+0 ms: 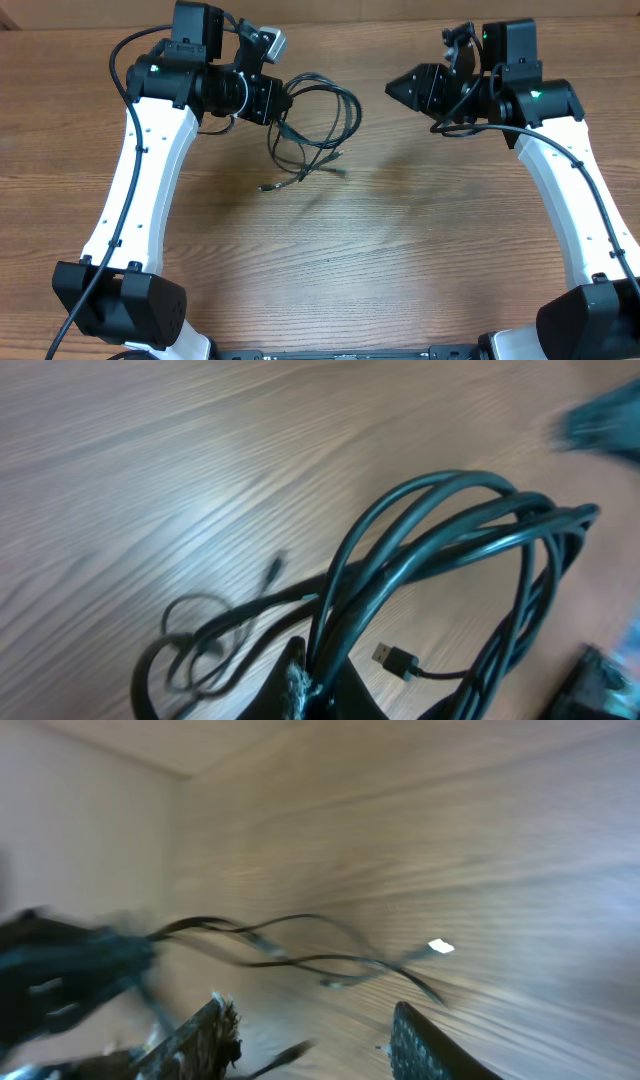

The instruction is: Untangle cables

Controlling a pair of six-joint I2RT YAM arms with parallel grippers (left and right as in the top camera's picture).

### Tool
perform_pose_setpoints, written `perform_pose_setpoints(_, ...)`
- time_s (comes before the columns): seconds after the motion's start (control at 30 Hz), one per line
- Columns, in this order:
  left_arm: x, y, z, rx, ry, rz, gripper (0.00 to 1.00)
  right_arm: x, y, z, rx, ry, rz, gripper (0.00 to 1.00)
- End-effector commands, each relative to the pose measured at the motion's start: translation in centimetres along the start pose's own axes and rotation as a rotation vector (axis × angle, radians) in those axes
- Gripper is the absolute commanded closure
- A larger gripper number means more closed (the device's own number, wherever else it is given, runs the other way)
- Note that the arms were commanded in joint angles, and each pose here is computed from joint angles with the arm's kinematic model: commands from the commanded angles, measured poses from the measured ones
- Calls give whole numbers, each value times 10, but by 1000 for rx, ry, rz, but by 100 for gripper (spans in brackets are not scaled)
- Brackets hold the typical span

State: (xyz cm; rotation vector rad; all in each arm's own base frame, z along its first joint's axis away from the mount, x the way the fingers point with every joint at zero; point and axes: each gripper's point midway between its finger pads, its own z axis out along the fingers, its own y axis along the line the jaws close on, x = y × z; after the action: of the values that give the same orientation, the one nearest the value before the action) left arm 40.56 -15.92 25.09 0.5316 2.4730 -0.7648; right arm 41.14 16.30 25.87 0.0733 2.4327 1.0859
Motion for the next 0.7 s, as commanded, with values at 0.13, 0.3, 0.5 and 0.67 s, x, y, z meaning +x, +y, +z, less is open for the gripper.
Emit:
perform_pose_setpoints(0.13,10,45,-4,-308,9,-305,96,5,60,-3,-161,15,32,51)
perform_pose_setpoints(0.3,11,25,8,-283,19,-343,96,17,61,36,19,-47,192,56)
perform_pose_setpoints(0.5,11,16,12,-273,17,-382,96,14,78,57,-33,-62,215,61)
perform_pose_setpoints(0.67,10,17,12,-274,5,-430,96,11,80,64,-52,-62,207,61)
